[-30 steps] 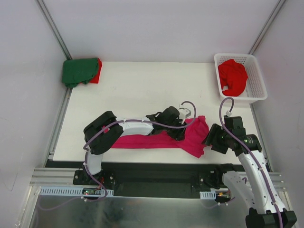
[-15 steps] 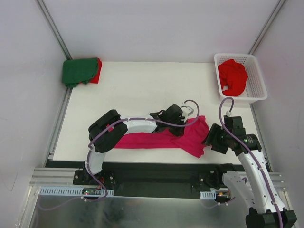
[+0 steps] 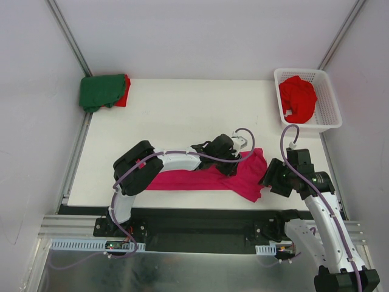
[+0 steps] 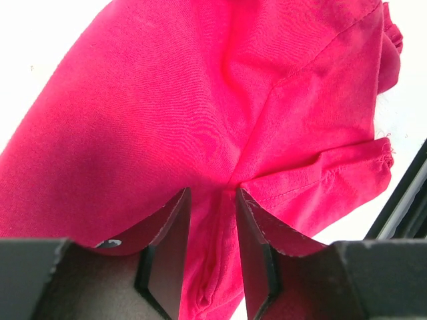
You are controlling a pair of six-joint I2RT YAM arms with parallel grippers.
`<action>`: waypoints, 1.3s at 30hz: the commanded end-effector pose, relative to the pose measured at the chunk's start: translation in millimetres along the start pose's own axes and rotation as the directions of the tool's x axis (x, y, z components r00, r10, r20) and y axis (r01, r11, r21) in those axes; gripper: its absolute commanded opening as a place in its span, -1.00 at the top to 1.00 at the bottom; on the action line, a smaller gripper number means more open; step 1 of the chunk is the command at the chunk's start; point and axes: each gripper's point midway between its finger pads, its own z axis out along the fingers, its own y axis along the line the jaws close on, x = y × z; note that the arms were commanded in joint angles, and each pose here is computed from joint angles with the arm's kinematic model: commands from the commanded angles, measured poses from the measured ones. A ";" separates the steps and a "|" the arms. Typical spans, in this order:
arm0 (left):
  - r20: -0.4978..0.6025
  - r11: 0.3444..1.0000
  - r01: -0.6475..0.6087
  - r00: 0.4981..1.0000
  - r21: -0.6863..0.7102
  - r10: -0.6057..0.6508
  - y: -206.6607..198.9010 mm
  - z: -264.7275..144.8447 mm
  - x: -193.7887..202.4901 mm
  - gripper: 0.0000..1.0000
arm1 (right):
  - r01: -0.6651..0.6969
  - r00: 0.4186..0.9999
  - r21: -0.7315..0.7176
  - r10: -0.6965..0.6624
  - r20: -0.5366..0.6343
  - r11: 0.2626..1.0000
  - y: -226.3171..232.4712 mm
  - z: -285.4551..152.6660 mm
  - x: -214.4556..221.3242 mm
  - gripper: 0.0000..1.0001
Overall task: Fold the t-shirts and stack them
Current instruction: Fold the other side of the tshirt into a rectangle
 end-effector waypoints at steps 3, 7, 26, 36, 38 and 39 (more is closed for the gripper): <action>0.039 0.999 -0.021 0.999 0.033 0.019 -15.0 -12.4 -15.0 0.30 | -0.003 1.000 0.011 0.003 -0.008 1.000 -1.7 -1.3 2.9 -0.22; 0.041 0.999 -0.017 0.999 0.044 0.015 -18.4 -14.9 -16.1 0.28 | -0.005 1.000 0.015 0.005 -0.011 1.000 -2.7 -0.5 3.4 -0.22; 0.026 0.996 -0.035 0.999 0.076 0.033 -40.6 -14.7 -6.2 0.26 | -0.006 1.000 0.010 0.006 -0.018 1.000 -2.0 2.5 4.5 -0.22; 0.013 0.998 -0.050 0.999 0.039 0.049 -30.9 -6.6 0.2 0.28 | -0.002 1.000 0.010 0.002 -0.016 1.000 -2.1 1.6 4.2 -0.22; 0.014 0.998 -0.057 0.998 0.031 0.057 -29.0 -5.7 0.0 0.28 | -0.003 1.000 0.013 0.003 -0.018 1.000 -2.7 2.1 4.5 -0.23; 0.014 0.998 -0.059 0.998 0.030 0.058 -28.7 -5.3 -0.2 0.28 | -0.001 1.000 0.010 0.001 -0.016 1.000 -2.3 2.0 4.3 -0.23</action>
